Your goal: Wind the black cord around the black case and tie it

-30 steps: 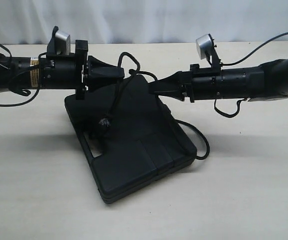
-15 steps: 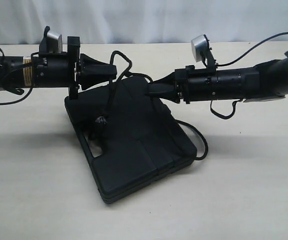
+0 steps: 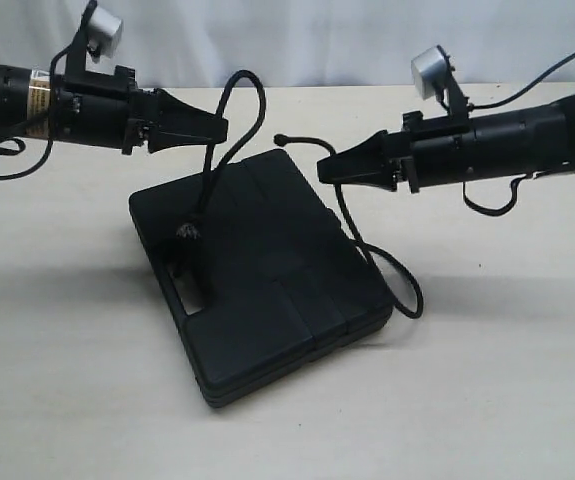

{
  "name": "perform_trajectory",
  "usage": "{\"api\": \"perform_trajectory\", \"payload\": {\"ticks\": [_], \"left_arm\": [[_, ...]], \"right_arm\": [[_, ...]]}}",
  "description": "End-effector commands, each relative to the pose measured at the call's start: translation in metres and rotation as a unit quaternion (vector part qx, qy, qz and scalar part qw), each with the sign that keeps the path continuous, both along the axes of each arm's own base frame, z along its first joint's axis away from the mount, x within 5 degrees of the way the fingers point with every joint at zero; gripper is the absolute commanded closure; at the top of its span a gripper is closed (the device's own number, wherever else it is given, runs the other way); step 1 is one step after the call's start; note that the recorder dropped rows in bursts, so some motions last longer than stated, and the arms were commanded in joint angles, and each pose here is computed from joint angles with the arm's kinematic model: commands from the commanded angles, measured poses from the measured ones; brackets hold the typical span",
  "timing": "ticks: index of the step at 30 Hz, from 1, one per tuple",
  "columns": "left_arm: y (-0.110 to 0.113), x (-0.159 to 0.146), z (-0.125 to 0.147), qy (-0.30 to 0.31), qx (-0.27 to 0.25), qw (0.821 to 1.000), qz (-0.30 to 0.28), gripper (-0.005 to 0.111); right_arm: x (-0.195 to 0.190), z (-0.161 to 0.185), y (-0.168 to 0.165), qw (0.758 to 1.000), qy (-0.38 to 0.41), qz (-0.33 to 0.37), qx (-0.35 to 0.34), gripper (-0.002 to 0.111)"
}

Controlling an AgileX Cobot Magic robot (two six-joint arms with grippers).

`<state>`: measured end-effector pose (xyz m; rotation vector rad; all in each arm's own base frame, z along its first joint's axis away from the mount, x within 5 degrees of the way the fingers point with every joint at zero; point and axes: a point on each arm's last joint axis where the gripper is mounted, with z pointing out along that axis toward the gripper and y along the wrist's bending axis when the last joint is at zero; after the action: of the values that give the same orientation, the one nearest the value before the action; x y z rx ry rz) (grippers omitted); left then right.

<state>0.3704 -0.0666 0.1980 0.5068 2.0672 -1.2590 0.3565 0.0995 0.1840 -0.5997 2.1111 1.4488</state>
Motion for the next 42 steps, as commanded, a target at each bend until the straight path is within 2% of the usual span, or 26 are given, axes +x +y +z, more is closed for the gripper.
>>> {"api": "perform_trajectory", "payload": {"ticks": [1, 6, 14, 21, 28, 30, 33, 37, 42], "left_arm": [[-0.010, -0.003, 0.011, -0.052, 0.099, 0.994, -0.002, 0.107], [-0.026, -0.005, 0.020, -0.093, 0.130, 0.987, -0.003, 0.107], [-0.038, -0.010, 0.022, -0.102, 0.124, 0.987, -0.030, 0.107], [-0.041, -0.016, 0.025, -0.117, 0.105, 0.985, -0.070, 0.107], [-0.042, -0.017, 0.025, -0.116, 0.100, 0.985, -0.077, 0.106], [-0.042, -0.017, 0.025, -0.119, 0.103, 0.985, -0.074, 0.100], [-0.041, -0.016, 0.025, -0.125, 0.109, 0.984, -0.072, 0.085], [-0.041, -0.016, 0.025, -0.125, 0.109, 0.984, -0.072, 0.065], [-0.041, -0.016, 0.025, -0.125, 0.109, 0.983, -0.072, 0.054]], "right_arm": [[-0.006, 0.032, 0.002, 0.998, -0.054, -0.002, -0.018, 0.104], [-0.013, 0.046, 0.022, 0.996, -0.081, -0.002, -0.045, 0.104], [-0.009, 0.034, 0.046, 0.985, -0.088, -0.056, -0.136, 0.104], [-0.006, 0.041, 0.051, 0.987, -0.092, -0.086, -0.097, 0.104], [-0.013, 0.057, 0.053, 0.988, -0.119, -0.063, -0.079, 0.104], [-0.015, 0.065, 0.051, 0.985, -0.135, -0.070, -0.084, 0.104], [-0.018, 0.072, 0.048, 0.979, -0.157, -0.070, -0.105, 0.104], [-0.021, 0.068, 0.045, 0.979, -0.139, -0.058, -0.134, 0.104], [-0.022, 0.066, 0.045, 0.980, -0.123, -0.058, -0.145, 0.104]]}}
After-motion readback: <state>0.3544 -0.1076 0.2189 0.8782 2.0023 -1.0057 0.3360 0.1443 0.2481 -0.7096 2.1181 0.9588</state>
